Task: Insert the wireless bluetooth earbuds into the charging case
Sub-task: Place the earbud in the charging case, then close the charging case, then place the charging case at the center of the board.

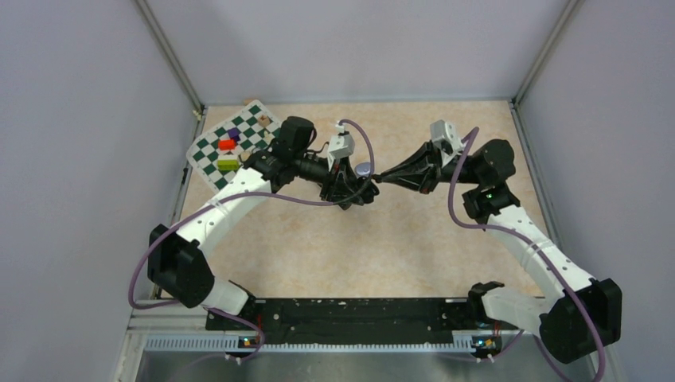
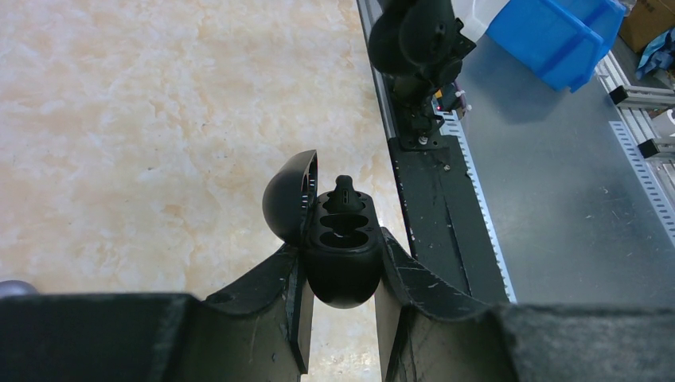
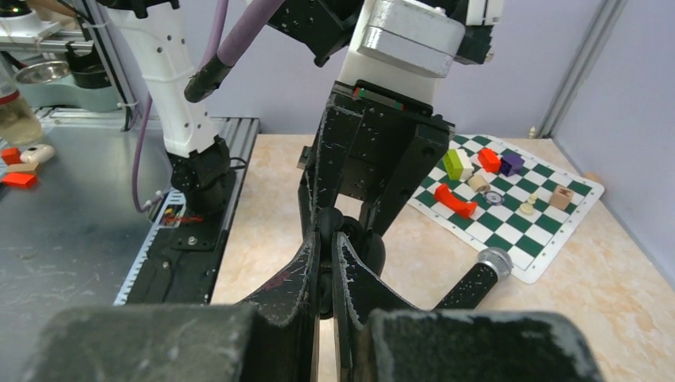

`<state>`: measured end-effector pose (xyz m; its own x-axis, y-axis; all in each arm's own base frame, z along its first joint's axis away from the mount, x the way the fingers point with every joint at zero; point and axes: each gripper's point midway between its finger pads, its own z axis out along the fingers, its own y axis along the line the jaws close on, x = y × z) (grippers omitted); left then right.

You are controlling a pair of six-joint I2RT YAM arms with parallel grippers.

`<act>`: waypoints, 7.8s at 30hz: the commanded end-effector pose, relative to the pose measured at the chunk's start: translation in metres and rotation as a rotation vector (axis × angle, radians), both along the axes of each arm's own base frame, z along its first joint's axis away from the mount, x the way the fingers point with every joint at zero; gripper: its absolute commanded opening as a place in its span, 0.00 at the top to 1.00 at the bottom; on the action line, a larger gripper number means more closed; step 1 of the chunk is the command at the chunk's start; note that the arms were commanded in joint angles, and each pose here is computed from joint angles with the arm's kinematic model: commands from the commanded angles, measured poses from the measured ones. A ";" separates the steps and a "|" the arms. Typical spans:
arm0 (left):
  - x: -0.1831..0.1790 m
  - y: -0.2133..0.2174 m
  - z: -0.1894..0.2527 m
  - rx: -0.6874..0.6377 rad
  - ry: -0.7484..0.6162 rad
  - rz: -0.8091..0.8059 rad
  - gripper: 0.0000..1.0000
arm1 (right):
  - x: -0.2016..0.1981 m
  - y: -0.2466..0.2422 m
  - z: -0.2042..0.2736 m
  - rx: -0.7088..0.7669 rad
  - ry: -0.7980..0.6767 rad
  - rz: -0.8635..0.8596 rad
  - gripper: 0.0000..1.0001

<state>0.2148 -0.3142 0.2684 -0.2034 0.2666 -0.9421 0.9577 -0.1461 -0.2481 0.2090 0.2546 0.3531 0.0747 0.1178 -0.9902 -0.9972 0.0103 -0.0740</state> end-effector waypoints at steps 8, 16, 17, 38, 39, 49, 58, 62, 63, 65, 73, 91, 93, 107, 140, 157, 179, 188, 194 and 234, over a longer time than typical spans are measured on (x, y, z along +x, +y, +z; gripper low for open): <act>-0.002 -0.002 0.019 -0.042 -0.062 -0.024 1.00 | -0.005 0.018 -0.012 -0.013 -0.025 0.049 0.96; -0.002 -0.002 0.019 -0.041 -0.060 -0.024 1.00 | -0.003 0.025 -0.019 -0.029 -0.018 0.045 0.96; -0.002 -0.002 0.020 -0.043 -0.061 -0.025 1.00 | -0.001 0.026 -0.021 -0.034 -0.020 0.040 0.96; -0.003 -0.002 0.020 -0.044 -0.057 -0.029 1.00 | 0.007 0.032 -0.031 -0.061 -0.013 0.007 0.96; -0.003 -0.002 0.020 -0.045 -0.057 -0.029 1.00 | 0.007 0.032 -0.031 -0.061 -0.013 0.008 0.97; -0.002 -0.003 0.020 -0.044 -0.054 -0.031 1.00 | 0.006 0.035 -0.034 -0.067 -0.010 0.012 0.96; -0.003 -0.004 0.019 -0.041 -0.052 -0.032 1.00 | 0.006 0.038 -0.037 -0.074 -0.006 0.015 0.96; -0.003 -0.004 0.019 -0.041 -0.054 -0.034 1.00 | 0.006 0.040 -0.039 -0.079 0.005 0.019 0.96; -0.004 -0.004 0.019 -0.041 -0.054 -0.034 1.00 | 0.006 0.040 -0.039 -0.080 0.007 0.019 0.96; -0.003 -0.004 0.019 -0.039 -0.054 -0.035 1.00 | 0.005 0.041 -0.040 -0.082 0.011 0.021 0.96; -0.005 -0.004 0.019 -0.038 -0.057 -0.040 1.00 | 0.009 0.042 -0.041 -0.081 0.014 -0.001 0.96; -0.004 -0.004 0.023 -0.036 -0.063 -0.033 1.00 | 0.016 0.045 -0.043 -0.089 -0.004 -0.042 0.93; -0.004 -0.004 0.023 -0.036 -0.067 -0.035 1.00 | 0.017 0.044 -0.042 -0.088 -0.005 -0.046 0.93; -0.006 -0.002 0.026 -0.036 -0.087 -0.038 1.00 | 0.014 0.043 -0.034 -0.074 -0.013 -0.052 0.84; -0.014 0.002 0.032 -0.050 -0.104 -0.058 1.00 | 0.071 -0.015 -0.014 -0.037 -0.108 -0.379 0.10; -0.015 0.003 0.035 -0.054 -0.110 -0.064 1.00 | 0.072 0.001 -0.062 -0.150 -0.046 -0.258 0.01; -0.014 0.001 0.030 -0.046 -0.099 -0.064 1.00 | 0.047 0.017 -0.060 -0.111 -0.065 -0.153 0.01; -0.012 0.000 0.027 -0.039 -0.097 -0.059 1.00 | 0.033 0.017 -0.051 -0.085 -0.095 -0.108 0.01; -0.010 -0.001 0.025 -0.029 -0.098 -0.051 1.00 | 0.045 0.012 -0.042 -0.060 -0.099 -0.199 0.01; 0.196 -0.155 -0.143 0.314 0.398 0.533 1.00 | 0.197 -0.234 -0.021 0.144 0.173 -1.716 0.01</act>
<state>0.3911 -0.4587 0.0983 -0.6453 0.3864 -0.6590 0.7617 0.3923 -0.5157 0.4016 0.0254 0.3054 0.0378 0.0932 -0.9949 0.1446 0.9847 0.0977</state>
